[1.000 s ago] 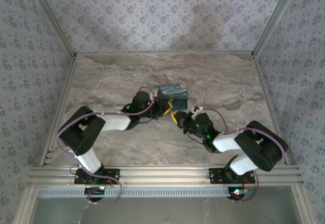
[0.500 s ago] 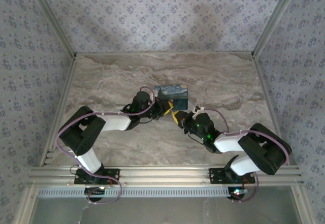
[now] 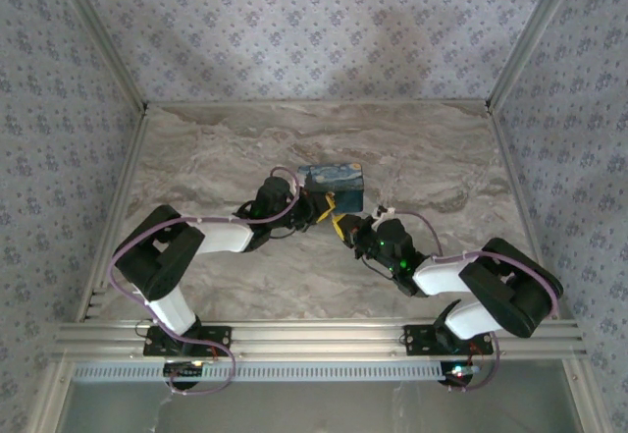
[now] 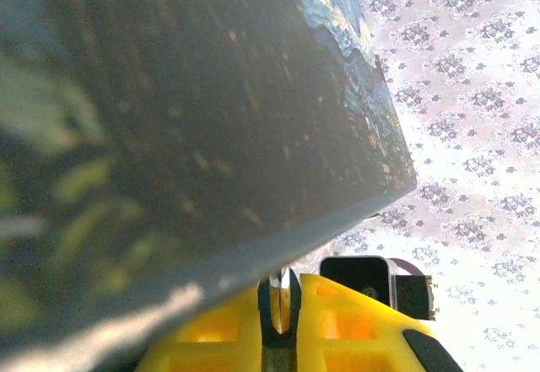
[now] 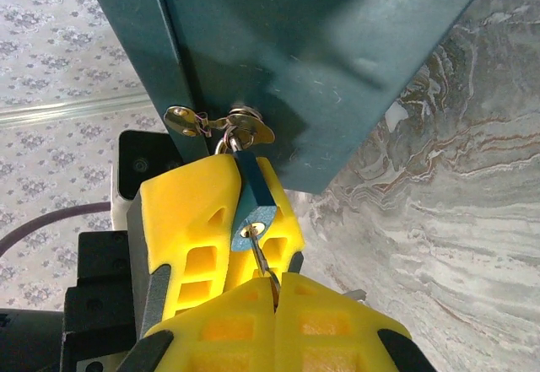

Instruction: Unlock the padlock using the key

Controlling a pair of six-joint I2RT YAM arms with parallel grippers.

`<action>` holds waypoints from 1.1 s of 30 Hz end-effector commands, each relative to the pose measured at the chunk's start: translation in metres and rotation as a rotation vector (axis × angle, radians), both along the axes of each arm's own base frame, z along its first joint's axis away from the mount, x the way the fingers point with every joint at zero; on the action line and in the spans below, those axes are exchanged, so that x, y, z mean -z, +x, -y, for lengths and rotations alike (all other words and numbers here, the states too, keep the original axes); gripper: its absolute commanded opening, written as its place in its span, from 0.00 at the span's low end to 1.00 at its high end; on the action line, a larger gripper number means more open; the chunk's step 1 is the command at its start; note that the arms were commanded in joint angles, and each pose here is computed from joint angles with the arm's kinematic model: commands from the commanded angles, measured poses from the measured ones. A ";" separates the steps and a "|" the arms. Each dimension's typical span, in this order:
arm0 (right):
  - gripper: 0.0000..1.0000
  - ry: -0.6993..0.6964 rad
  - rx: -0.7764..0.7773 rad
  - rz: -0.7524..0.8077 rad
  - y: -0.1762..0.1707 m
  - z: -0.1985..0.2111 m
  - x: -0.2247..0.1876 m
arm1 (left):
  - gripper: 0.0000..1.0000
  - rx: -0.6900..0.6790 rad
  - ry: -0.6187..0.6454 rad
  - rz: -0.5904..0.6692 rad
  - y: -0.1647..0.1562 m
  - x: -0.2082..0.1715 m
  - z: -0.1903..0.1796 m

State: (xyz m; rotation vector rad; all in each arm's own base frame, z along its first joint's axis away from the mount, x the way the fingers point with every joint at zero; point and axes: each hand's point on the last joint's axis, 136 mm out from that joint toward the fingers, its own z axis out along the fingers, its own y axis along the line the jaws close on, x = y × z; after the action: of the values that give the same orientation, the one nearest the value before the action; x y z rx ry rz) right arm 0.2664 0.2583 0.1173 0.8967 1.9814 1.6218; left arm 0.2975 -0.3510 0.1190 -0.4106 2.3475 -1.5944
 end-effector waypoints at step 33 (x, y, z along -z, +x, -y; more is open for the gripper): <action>0.00 0.123 0.109 0.012 0.014 0.013 -0.020 | 0.06 0.048 -0.047 0.013 -0.011 -0.005 0.011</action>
State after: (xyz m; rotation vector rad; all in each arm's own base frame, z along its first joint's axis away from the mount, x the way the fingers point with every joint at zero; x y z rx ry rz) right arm 0.2714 0.2536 0.1250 0.9993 1.8967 1.6737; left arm 0.2970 -0.3562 0.1268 -0.3903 2.3136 -1.6299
